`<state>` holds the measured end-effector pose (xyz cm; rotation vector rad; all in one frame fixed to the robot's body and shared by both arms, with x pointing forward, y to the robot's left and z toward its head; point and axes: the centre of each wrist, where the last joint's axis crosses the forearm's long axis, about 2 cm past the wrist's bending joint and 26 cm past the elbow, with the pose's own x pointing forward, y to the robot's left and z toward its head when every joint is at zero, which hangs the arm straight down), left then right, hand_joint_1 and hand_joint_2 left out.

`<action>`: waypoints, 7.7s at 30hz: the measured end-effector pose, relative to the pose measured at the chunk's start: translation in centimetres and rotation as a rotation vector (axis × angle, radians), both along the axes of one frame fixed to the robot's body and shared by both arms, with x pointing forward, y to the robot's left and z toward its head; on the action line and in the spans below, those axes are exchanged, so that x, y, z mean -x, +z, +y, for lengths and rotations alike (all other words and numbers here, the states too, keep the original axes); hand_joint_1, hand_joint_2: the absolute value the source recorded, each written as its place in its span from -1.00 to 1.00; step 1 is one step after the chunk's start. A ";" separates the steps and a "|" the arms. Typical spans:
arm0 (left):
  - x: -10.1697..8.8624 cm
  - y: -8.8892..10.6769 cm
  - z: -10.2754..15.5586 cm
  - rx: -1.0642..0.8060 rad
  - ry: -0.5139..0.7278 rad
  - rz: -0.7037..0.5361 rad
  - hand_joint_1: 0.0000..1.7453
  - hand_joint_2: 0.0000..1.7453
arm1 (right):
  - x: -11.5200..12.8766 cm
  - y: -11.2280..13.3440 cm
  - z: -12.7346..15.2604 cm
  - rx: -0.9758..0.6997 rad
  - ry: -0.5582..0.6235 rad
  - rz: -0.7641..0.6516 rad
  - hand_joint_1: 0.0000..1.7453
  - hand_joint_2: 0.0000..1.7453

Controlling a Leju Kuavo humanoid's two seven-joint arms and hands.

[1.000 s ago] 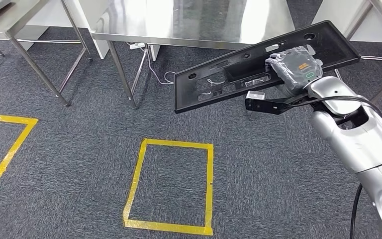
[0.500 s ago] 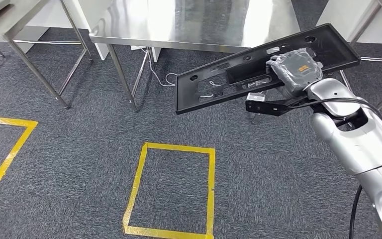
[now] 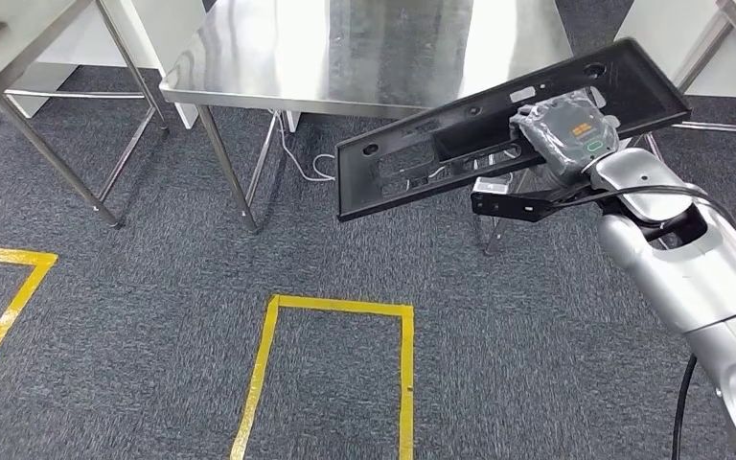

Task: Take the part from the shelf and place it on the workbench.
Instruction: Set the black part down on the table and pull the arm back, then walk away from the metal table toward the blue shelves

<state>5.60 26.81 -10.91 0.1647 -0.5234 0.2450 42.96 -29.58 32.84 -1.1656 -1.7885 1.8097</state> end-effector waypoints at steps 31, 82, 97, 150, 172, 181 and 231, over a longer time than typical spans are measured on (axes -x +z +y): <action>0.1 0.0 0.3 -0.003 0.014 0.001 -1.00 1.00 | -0.7 -1.4 1.5 -0.014 -0.001 0.007 1.00 1.00; 0.1 -0.1 1.1 -0.011 0.011 -0.029 -1.00 1.00 | -4.8 -5.2 -8.1 -0.108 -0.442 0.046 1.00 1.00; 0.5 -0.1 1.6 -0.032 0.040 -0.076 -1.00 1.00 | -3.2 -10.7 -8.0 -0.081 -0.465 0.165 1.00 1.00; -1.4 0.2 0.9 -0.057 0.095 -0.160 -1.00 -1.00 | -3.5 -8.2 -10.4 -0.082 -0.496 0.089 -1.00 -1.00; -1.5 0.2 0.2 -0.040 0.085 -0.170 -1.00 -1.00 | -3.4 -8.1 -11.0 -0.076 -0.506 0.092 -1.00 -1.00; -1.6 0.2 0.2 -0.035 0.084 -0.171 -1.00 -1.00 | -3.5 -8.5 -10.1 -0.082 -0.494 0.088 -1.00 -1.00; -1.8 0.3 0.1 -0.031 0.074 -0.167 -1.00 -1.00 | -3.7 -7.1 -11.1 -0.088 -0.530 0.052 -1.00 -1.00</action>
